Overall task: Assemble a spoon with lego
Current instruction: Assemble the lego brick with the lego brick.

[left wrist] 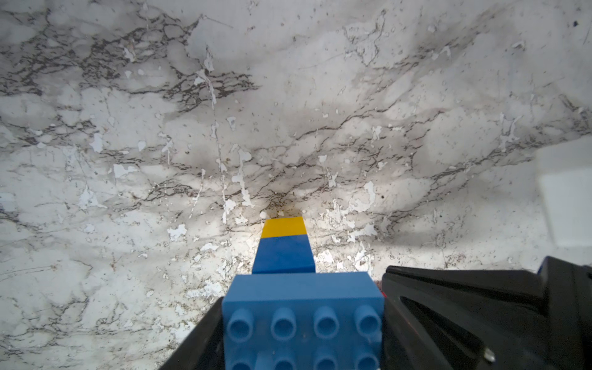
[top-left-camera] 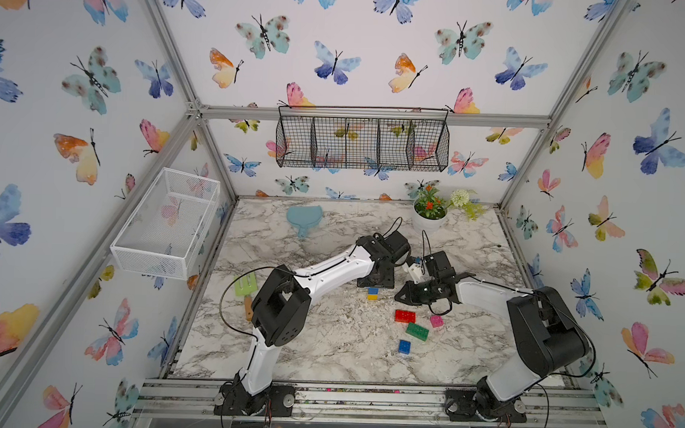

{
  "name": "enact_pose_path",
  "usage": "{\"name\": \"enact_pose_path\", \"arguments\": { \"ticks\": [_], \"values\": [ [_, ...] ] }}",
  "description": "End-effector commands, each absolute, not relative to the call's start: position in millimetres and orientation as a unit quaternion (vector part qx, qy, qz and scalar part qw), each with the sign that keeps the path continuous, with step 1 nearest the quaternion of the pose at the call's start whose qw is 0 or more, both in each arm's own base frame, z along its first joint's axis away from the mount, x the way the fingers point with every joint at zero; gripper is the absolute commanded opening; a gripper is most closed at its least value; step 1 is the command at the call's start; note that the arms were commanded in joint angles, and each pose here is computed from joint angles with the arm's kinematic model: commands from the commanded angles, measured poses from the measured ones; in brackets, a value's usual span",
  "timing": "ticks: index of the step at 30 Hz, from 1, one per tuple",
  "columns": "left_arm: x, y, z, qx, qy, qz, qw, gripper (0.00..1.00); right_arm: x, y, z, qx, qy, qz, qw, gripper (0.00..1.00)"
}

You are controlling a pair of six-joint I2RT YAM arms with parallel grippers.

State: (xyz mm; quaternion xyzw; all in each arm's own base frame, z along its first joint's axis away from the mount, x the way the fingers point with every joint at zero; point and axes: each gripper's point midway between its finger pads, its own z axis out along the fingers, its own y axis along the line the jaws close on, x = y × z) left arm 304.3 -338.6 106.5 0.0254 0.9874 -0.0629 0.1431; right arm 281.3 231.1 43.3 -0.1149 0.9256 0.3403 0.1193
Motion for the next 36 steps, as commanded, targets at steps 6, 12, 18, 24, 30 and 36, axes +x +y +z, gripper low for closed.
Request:
{"name": "enact_pose_path", "arguments": {
  "ticks": [6, 12, 18, 24, 30, 36],
  "values": [
    [302.1, -331.7, 135.6, 0.021, 0.985, -0.066, 0.159, 0.43, 278.8, 225.2, 41.4, -0.116, 0.927, 0.336, 0.116, 0.09],
    [300.2, -330.4, 135.3, 0.019, 0.985, -0.066, 0.158, 0.42, 277.6, 223.9, 39.2, -0.115, 0.927, 0.338, 0.115, 0.09],
    [298.4, -328.9, 121.8, 0.021, 0.988, -0.053, 0.147, 0.42, 276.7, 222.3, 38.5, -0.117, 0.927, 0.337, 0.115, 0.08],
    [300.0, -329.7, 105.9, 0.025, 0.99, -0.038, 0.137, 0.42, 274.4, 221.2, 38.3, -0.119, 0.926, 0.339, 0.115, 0.08],
    [295.3, -326.0, 93.0, 0.027, 0.992, -0.026, 0.121, 0.41, 272.6, 219.1, 38.0, -0.119, 0.927, 0.337, 0.116, 0.08],
    [291.4, -320.0, 89.1, 0.024, 0.993, -0.02, 0.118, 0.41, 272.1, 218.1, 36.8, -0.119, 0.927, 0.337, 0.114, 0.07]
  ]
}}
